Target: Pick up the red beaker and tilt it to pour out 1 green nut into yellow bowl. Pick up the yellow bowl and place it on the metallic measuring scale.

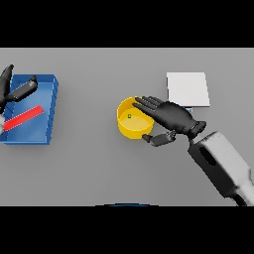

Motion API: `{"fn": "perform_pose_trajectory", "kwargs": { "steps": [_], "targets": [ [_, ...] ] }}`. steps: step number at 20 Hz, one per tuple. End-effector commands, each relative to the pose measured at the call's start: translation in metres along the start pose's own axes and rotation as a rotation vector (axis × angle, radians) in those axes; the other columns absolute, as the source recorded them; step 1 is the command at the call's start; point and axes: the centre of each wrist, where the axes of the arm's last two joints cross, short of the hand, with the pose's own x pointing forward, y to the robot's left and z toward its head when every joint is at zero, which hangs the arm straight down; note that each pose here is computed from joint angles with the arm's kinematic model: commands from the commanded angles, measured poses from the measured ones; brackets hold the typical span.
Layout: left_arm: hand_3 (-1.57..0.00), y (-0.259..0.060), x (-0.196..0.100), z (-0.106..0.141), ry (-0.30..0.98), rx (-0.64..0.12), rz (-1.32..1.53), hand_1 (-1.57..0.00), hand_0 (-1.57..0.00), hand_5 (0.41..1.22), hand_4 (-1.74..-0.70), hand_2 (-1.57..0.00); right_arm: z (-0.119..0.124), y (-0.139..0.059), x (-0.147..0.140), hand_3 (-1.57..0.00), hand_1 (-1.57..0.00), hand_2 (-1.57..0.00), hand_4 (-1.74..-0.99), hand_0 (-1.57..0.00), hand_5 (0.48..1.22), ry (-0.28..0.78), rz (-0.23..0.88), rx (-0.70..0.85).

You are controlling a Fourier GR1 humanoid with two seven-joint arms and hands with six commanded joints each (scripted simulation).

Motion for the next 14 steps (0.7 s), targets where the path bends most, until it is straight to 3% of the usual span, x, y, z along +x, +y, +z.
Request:
{"fn": "perform_pose_trajectory", "kwargs": {
  "steps": [1, 8, 14],
  "targets": [
    [0.00, 0.001, -0.003, -0.001, 0.007, 0.001, -0.006, 0.00, 0.00, 0.718, -0.80, 0.00, -0.004, -0.002, -0.002, 0.00, 0.00, 0.00, -1.277, 0.00, 0.677, 0.001, 0.022, 0.030],
    [0.00, 0.007, -0.001, -0.002, -0.010, 0.005, -0.007, 0.00, 0.00, 0.729, -0.80, 0.00, -0.032, 0.006, -0.002, 0.00, 0.00, 0.00, -1.243, 0.00, 0.682, -0.049, 0.053, 0.175],
    [0.00, 0.007, -0.003, -0.004, 0.002, 0.003, -0.002, 0.00, 0.00, 0.735, -0.80, 0.00, -0.049, 0.014, -0.001, 0.00, 0.00, 0.00, -1.295, 0.00, 0.671, -0.025, 0.086, 0.279]
  ]
}}
